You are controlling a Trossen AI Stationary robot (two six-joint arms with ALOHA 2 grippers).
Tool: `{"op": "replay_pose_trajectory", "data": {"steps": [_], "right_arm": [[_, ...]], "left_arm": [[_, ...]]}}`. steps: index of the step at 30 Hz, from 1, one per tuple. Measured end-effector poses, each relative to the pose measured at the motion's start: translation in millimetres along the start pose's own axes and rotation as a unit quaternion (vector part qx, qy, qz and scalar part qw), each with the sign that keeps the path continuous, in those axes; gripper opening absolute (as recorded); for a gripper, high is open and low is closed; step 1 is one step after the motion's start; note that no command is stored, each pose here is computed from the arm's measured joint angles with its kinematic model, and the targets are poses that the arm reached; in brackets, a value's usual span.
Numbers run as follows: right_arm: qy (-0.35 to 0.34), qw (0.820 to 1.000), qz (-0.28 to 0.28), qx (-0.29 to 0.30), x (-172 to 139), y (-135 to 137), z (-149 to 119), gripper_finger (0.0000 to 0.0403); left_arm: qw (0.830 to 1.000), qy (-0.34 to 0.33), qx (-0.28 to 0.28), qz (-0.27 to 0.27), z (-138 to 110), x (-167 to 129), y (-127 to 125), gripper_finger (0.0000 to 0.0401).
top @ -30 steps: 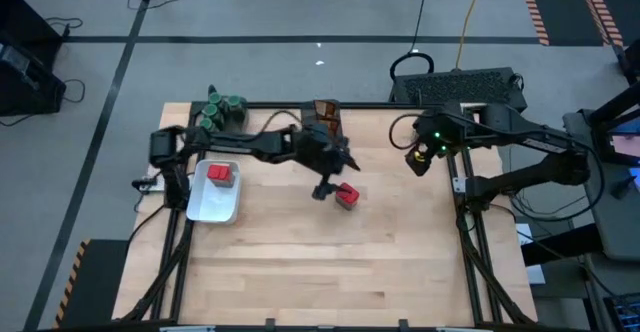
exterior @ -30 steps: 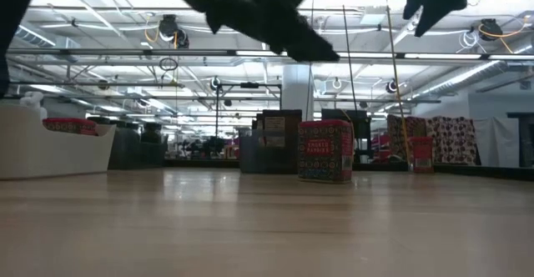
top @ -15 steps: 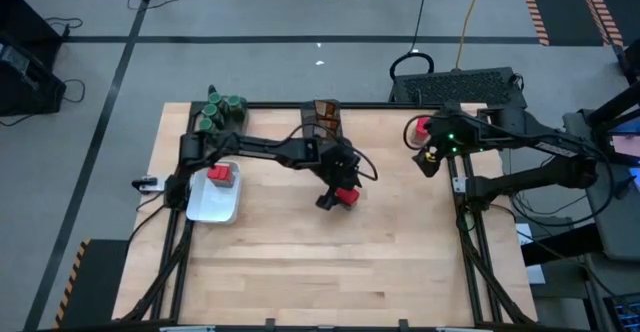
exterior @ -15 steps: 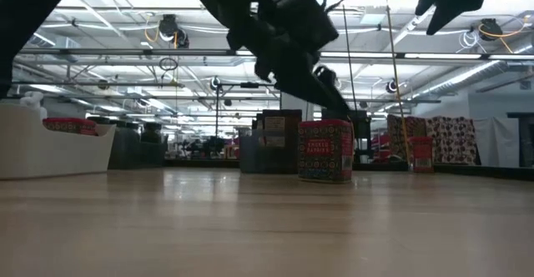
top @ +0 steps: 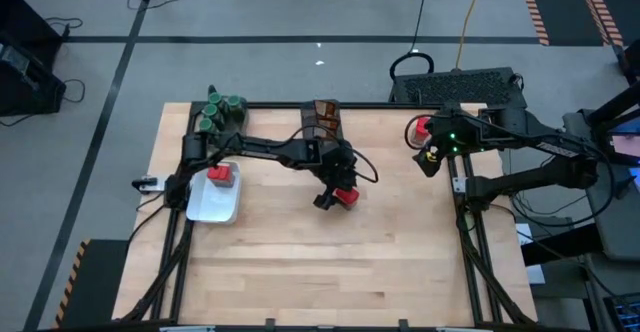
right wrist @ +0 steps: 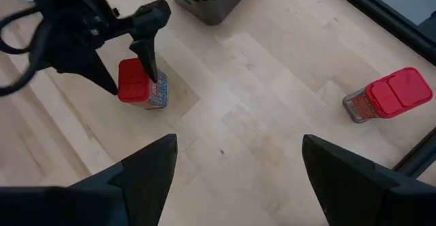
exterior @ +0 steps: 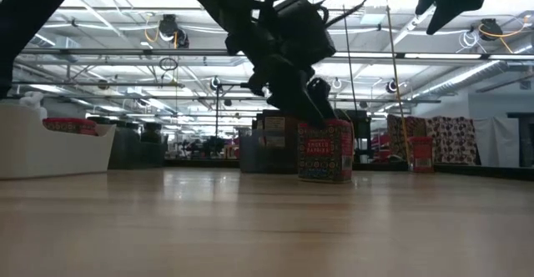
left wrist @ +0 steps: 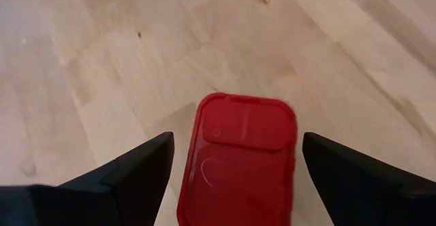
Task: Sort spices by type
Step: Put the bottom red seasoning can into the white bin
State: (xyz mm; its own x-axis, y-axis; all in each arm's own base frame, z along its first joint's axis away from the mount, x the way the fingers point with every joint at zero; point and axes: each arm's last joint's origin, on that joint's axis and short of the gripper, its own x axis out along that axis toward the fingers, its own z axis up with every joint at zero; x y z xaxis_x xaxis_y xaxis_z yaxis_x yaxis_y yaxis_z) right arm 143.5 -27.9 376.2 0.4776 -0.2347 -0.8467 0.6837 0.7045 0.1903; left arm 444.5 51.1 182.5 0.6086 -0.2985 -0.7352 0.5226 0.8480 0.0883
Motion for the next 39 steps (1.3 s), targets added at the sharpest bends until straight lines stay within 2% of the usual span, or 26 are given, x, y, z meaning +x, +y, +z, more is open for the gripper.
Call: {"op": "replay_pose_trajectory", "data": {"steps": [7, 21, 29, 33, 39], "right_arm": [[0.0, 1.0, 0.0, 0.0, 0.1, 0.1, 0.1, 0.0299], [-0.001, 1.0, 0.001, -0.002, 0.1, 0.3, 0.4, 0.0299], [-0.001, 1.0, 0.001, -0.002, 0.0, 0.2, 0.4, 0.0299], [-0.002, 1.0, 0.001, -0.004, 0.0, 0.4, 0.5, 0.0299], [-0.003, 1.0, 0.002, -0.003, 0.0, 0.4, 0.6, 0.0299]], "left_arm": [[0.999, 0.036, -0.016, -0.006, -11.0, 9.6, -1.6, 0.0329], [1.0, -0.001, -0.001, 0.02, -3.9, 9.9, 4.4, 0.0329], [1.0, 0.004, -0.004, 0.017, -4.6, 9.4, 4.3, 0.0327], [1.0, 0.007, -0.006, 0.015, -5.3, 9.3, 4.0, 0.0304], [1.0, 0.01, -0.008, 0.011, -6.0, 9.2, 3.4, 0.0238]]}}
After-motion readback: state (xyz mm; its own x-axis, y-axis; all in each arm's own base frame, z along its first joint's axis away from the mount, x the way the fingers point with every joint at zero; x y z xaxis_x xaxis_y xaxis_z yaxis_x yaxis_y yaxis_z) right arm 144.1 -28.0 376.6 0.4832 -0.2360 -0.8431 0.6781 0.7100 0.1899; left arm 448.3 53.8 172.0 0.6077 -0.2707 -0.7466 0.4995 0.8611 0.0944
